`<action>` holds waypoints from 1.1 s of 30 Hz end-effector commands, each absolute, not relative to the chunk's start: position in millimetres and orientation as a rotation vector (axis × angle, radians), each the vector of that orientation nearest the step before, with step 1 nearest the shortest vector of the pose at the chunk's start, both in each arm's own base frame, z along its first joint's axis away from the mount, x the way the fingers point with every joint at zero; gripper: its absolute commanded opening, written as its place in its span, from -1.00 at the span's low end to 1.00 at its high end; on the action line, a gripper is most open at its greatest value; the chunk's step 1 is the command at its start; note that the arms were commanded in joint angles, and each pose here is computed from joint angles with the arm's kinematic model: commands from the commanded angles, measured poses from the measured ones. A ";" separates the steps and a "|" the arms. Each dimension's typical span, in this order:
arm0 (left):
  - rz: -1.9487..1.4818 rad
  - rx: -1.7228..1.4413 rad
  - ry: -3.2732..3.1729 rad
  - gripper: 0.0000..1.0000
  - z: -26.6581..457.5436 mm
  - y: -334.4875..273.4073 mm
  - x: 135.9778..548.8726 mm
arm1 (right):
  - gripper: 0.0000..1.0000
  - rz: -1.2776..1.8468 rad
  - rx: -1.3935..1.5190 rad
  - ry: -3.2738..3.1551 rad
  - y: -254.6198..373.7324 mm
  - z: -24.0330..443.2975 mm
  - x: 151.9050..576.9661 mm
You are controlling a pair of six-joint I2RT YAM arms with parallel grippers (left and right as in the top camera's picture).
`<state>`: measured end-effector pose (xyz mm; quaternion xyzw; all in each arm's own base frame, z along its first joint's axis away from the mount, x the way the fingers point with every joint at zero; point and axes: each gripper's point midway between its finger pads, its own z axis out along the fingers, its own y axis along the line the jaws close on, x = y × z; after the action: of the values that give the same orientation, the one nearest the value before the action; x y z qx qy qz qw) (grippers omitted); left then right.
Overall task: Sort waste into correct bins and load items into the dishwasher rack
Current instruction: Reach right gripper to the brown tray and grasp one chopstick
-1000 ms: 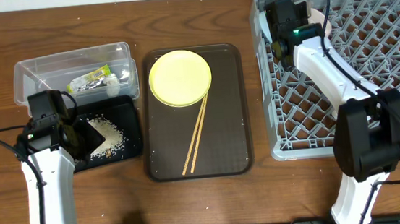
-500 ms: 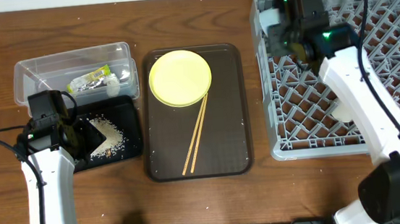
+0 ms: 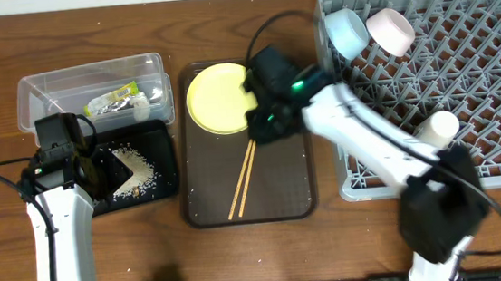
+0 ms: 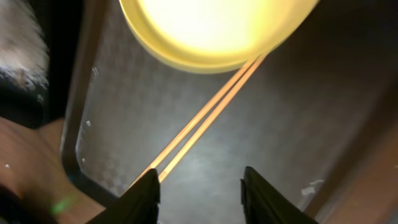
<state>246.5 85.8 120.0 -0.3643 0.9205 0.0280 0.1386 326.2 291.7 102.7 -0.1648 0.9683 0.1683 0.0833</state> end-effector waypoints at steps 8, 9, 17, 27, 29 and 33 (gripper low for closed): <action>0.092 -1.064 2.654 0.46 121.3 87.9 246.2 | -0.23 0.238 -0.317 3.131 312.2 18.9 280.1; 0.091 -1.064 2.655 0.46 121.3 87.8 246.1 | -0.23 0.220 -0.310 3.138 312.5 14.7 278.4; 0.091 -1.064 2.654 0.46 121.3 87.8 246.2 | -0.26 0.088 -0.297 3.136 308.9 -5.0 274.7; 0.091 -1.064 2.654 0.47 121.3 87.8 246.2 | -0.33 0.036 -0.295 3.168 300.5 -17.1 269.2; 0.091 -1.064 2.654 0.47 121.3 87.8 246.2 | -0.35 0.016 -0.269 3.164 296.2 -17.2 272.7; 0.091 -1.064 2.654 0.47 121.3 87.8 246.1 | -0.41 -0.031 -0.201 3.166 282.1 -17.1 280.9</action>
<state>246.5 85.8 120.0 -0.3643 0.9205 0.0280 0.1386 277.1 302.9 1.4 -0.0909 0.9955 0.0252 -0.0044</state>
